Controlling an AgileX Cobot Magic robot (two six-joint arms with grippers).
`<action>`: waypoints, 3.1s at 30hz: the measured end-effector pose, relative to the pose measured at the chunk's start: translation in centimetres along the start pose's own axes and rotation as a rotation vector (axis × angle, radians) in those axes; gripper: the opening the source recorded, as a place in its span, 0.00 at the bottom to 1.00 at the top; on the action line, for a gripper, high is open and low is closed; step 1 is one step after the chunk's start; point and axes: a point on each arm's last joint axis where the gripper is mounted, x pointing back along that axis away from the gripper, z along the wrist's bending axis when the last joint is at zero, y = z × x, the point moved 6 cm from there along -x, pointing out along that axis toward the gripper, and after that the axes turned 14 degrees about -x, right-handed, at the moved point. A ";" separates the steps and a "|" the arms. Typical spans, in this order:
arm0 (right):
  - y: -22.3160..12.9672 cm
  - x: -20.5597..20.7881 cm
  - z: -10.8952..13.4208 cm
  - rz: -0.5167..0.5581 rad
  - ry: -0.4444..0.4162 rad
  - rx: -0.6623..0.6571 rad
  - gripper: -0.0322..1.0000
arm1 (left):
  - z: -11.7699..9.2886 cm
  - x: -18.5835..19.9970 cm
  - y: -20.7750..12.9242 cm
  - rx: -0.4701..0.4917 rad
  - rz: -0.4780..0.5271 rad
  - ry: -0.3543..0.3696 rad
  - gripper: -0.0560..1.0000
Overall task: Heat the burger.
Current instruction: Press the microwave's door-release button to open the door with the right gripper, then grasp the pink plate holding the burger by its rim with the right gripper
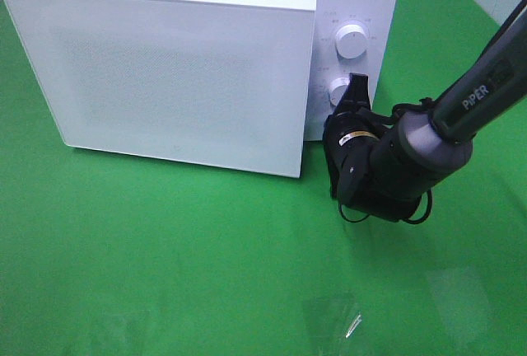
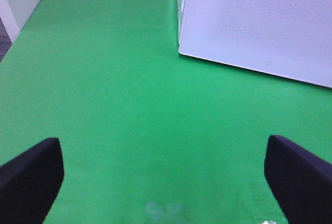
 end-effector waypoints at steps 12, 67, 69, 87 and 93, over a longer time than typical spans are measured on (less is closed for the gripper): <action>0.0 -0.1 -0.1 -0.011 -0.013 -0.009 0.03 | 0.0 0.0 0.0 0.000 0.000 0.000 0.99; -0.9 11.6 3.5 0.459 -0.239 1.026 0.03 | 0.0 0.0 0.0 0.000 0.000 0.000 0.99; -0.9 12.3 3.6 0.497 -0.252 1.091 0.03 | 0.0 0.0 0.0 0.000 0.000 0.000 0.99; -1.3 15.3 4.1 0.905 -0.498 1.806 0.06 | 0.0 0.0 0.0 0.000 0.000 0.000 0.99; -1.4 15.2 5.6 1.034 -0.426 2.151 0.07 | 0.0 0.0 0.0 0.000 0.000 0.000 0.99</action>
